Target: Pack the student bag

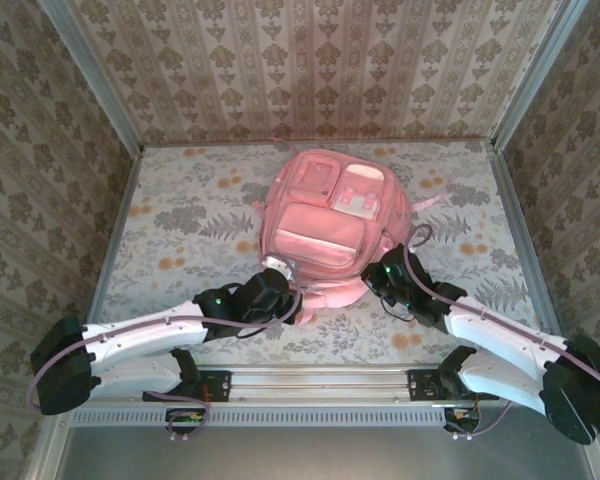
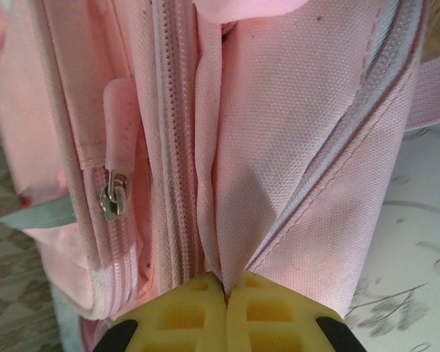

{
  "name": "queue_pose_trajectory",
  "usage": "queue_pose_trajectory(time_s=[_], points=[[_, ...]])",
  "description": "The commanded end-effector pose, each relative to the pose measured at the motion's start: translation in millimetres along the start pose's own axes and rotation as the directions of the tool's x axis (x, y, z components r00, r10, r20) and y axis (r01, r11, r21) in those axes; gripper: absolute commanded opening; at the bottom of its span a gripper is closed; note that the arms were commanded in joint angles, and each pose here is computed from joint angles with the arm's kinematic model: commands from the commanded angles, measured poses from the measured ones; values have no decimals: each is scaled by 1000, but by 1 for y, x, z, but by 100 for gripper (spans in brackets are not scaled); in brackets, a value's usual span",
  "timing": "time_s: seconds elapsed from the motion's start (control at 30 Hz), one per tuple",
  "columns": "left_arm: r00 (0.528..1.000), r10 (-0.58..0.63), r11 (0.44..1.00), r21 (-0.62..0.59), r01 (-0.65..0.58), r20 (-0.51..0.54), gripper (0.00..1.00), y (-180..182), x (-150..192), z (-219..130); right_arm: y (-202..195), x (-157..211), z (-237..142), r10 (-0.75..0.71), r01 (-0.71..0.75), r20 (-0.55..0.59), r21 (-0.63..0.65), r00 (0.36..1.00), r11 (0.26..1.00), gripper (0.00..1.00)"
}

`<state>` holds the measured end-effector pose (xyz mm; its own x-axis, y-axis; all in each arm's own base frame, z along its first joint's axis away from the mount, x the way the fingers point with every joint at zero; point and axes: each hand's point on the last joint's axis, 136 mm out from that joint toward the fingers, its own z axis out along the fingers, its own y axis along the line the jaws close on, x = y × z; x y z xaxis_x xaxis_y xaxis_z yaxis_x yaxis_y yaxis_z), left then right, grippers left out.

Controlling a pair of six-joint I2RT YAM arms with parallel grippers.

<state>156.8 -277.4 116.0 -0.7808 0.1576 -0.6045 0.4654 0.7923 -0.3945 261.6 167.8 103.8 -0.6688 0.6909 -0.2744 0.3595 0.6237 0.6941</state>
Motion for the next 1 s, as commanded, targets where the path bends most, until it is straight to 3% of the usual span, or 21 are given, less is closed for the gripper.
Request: queue_pose_trajectory(time_s=[0.0, 0.03, 0.07, 0.13, 0.17, 0.27, 0.53, 0.87, 0.97], points=[[1000, 13, 999, -40, -13, -10, 0, 11, 3, 6, -14, -21, -2, -119, 113, 34, 129, 992, 985, 0], [1000, 14, 999, -35, -14, -8, 0, 9, 2, 8, -13, -22, -3, -122, 117, 33, 128, 992, 985, 0], [1000, 15, 999, -35, -15, -7, 0, 9, 1, 10, -9, -21, -4, -122, 118, 27, 113, 992, 987, 7], [1000, 18, 999, -32, -18, 0, 0, 6, -4, 13, 0, -16, -9, -102, 101, 8, 73, 995, 992, 35], [1000, 18, 999, -27, -18, 3, 0, 4, -6, 13, 2, -14, -12, -87, 87, 2, 57, 996, 995, 43], [1000, 23, 1000, -11, -23, 5, 0, -2, -10, 16, 11, -7, -27, -43, 43, -4, 9, 999, 999, 54], [1000, 17, 1000, 9, -17, 3, 0, -6, -12, 20, 14, 37, -26, 151, -155, -96, -29, 984, 988, 54], [1000, 5, 1000, 24, -5, 3, 0, -8, -11, 18, 41, 57, 13, 159, -166, -120, -58, 980, 984, 55], [1000, 6, 999, 31, -6, 5, 0, -9, -12, 17, 41, 57, 22, 152, -160, -108, -61, 982, 985, 44]])
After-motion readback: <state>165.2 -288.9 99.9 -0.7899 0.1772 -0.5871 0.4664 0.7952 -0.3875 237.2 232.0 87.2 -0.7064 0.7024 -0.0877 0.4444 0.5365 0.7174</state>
